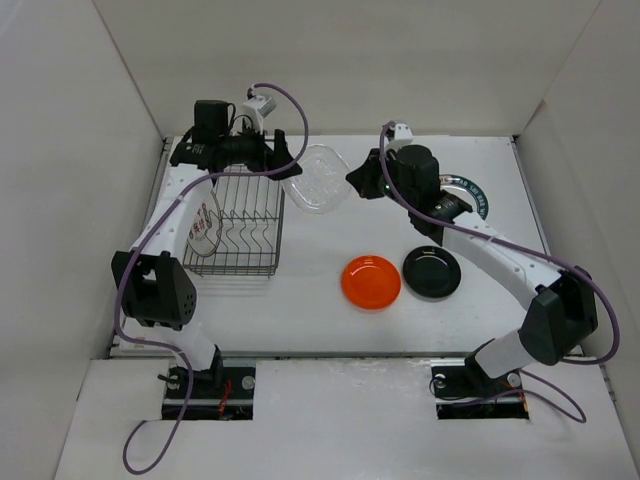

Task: Load the plates into the dish rack

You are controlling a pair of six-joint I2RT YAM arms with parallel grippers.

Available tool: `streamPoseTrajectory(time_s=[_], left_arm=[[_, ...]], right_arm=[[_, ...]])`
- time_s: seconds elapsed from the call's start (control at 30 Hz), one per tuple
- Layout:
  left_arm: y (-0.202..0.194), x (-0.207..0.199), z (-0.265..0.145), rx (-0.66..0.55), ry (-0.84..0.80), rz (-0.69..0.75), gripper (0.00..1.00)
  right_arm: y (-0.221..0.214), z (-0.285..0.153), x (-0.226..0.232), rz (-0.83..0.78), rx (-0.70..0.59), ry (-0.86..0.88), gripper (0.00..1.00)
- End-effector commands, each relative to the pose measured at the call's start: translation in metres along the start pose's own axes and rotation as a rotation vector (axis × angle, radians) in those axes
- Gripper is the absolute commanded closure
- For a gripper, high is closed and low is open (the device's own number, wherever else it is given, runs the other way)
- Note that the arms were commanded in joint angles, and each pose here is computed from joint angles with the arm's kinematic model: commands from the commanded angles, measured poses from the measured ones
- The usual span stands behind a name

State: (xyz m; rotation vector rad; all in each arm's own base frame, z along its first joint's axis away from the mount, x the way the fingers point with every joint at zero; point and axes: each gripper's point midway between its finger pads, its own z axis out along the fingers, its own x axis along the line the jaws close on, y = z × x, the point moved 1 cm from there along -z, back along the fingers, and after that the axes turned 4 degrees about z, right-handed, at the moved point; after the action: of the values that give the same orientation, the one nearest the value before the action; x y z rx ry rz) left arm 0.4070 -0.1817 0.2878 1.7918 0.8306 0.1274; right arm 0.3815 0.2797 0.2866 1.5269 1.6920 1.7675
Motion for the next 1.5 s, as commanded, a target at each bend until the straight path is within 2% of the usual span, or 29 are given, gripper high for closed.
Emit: streamPoseTrajectory(time_s=[0.0,0.03,0.07,0.17,0.2,0.23,0.27,0.3,0.33,0.37,0.4,0.47,0.5,0.6,0.63,0.77,0.9,1.1,1.33,1.47], left_arm=[[0.016,-0.025,-0.002,-0.025,-0.087,0.054,0.19],[0.016,-0.030,0.000,-0.022,-0.096,0.058,0.19],[0.013,-0.029,0.001,-0.016,-0.097,0.052,0.37],[0.010,-0.028,0.003,-0.004,-0.078,0.058,0.71],[0.010,-0.028,0.003,-0.004,-0.078,0.058,0.88],[0.013,-0.028,0.001,-0.010,-0.064,0.065,1.00],[0.013,-0.026,0.001,-0.009,-0.052,0.065,1.00],[0.019,-0.027,-0.006,-0.023,-0.019,0.082,1.00],[0.018,-0.025,-0.009,-0.023,0.008,0.071,1.00],[0.022,-0.022,-0.012,-0.039,0.052,0.069,1.00],[0.027,-0.009,-0.023,-0.058,0.183,0.070,1.00],[0.033,0.008,-0.040,-0.083,0.352,0.066,1.00],[0.029,0.034,-0.057,-0.077,0.544,0.056,1.00],[0.028,0.056,-0.107,-0.090,0.846,0.076,1.00],[0.019,0.067,-0.135,-0.082,1.017,0.071,1.00],[-0.011,0.078,-0.179,-0.024,1.265,0.070,1.00],[-0.045,0.088,-0.195,0.076,1.373,0.034,1.00],[-0.074,0.095,-0.195,0.123,1.387,-0.002,1.00],[-0.071,0.088,-0.175,0.102,1.261,-0.035,1.00],[-0.078,0.093,-0.173,0.124,1.282,-0.055,1.00]], right_arm=[[0.032,-0.001,0.024,-0.020,-0.106,0.082,1.00],[0.034,-0.001,0.025,-0.020,-0.114,0.086,1.00],[0.037,-0.004,0.026,-0.020,-0.126,0.083,1.00],[0.039,-0.004,0.024,-0.019,-0.132,0.072,1.00],[0.039,-0.004,0.024,-0.019,-0.132,0.072,1.00],[0.039,-0.004,0.024,-0.019,-0.132,0.072,1.00],[0.042,-0.005,0.026,-0.020,-0.140,0.077,1.00],[0.041,-0.005,0.028,-0.021,-0.135,0.086,0.94],[0.038,-0.002,0.026,-0.020,-0.127,0.082,0.75],[0.039,-0.002,0.024,-0.019,-0.131,0.074,0.39],[0.034,0.001,0.019,-0.018,-0.116,0.051,0.00],[0.031,0.001,0.007,-0.014,-0.105,-0.020,0.00],[0.025,0.003,-0.001,-0.025,-0.088,-0.051,0.00],[0.019,0.002,-0.019,-0.035,-0.059,-0.151,0.00],[0.014,0.003,-0.025,-0.046,-0.042,-0.177,0.00],[0.007,-0.001,-0.036,-0.054,-0.017,-0.250,0.00],[0.006,-0.005,-0.040,-0.067,0.002,-0.282,0.00],[0.008,-0.012,-0.041,-0.076,-0.006,-0.288,0.00],[0.001,-0.009,-0.045,-0.078,0.011,-0.297,0.00],[-0.003,-0.009,-0.047,-0.079,0.019,-0.301,0.00]])
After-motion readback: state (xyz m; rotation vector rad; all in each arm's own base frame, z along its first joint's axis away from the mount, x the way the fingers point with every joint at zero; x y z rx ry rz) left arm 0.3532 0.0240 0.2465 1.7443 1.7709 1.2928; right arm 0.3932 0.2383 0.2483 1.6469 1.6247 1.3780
